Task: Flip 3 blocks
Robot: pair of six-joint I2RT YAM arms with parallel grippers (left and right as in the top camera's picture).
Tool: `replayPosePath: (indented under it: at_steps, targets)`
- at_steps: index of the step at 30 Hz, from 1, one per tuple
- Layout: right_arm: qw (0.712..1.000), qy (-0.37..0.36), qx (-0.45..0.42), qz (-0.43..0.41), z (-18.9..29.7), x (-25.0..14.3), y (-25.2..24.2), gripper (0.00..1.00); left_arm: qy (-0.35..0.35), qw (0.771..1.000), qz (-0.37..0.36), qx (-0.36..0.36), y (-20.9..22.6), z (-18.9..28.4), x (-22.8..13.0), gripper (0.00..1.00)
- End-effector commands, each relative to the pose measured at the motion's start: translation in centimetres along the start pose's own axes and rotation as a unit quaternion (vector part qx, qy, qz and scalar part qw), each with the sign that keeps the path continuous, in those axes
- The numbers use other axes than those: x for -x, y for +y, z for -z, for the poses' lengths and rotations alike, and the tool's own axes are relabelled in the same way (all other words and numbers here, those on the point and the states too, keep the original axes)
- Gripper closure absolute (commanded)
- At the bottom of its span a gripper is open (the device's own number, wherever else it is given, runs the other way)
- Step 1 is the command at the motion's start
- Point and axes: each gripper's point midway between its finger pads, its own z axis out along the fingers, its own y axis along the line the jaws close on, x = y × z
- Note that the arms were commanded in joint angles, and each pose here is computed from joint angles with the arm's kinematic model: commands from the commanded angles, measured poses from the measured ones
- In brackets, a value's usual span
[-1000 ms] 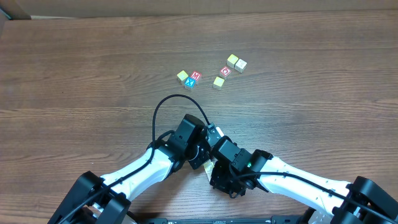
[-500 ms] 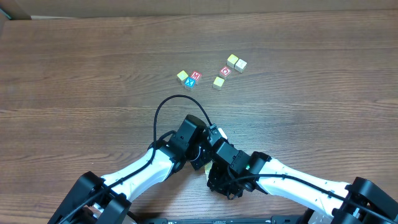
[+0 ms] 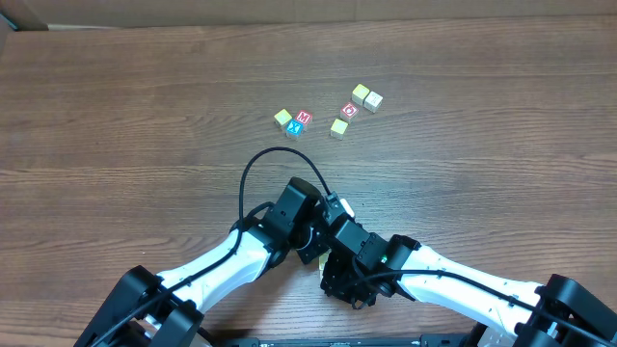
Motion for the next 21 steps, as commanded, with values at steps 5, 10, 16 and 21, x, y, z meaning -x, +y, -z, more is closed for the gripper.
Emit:
replayPosePath:
  at_steps: [5, 10, 16, 21]
  targets:
    - [1.0, -0.031, 0.004, 0.001, 0.2, 1.1, 0.3, 0.96, 0.001, 0.999, -0.001, -0.048, -2.3, -0.3, -0.1, 0.96]
    - [1.0, -0.031, 0.004, 0.001, 0.2, 1.1, 0.3, 0.96, 0.004, 0.999, -0.001, -0.038, -2.0, -0.3, -0.2, 0.96]
    - [1.0, -0.031, 0.003, 0.001, 0.2, 1.1, 0.3, 0.96, 0.011, 1.0, 0.025, 0.007, -0.3, -0.3, -0.4, 0.96]
    - [1.0, -0.031, 0.003, 0.001, 0.2, 1.1, 0.3, 0.96, 0.0, 1.0, 0.028, 0.014, 0.0, -0.3, 0.2, 0.96]
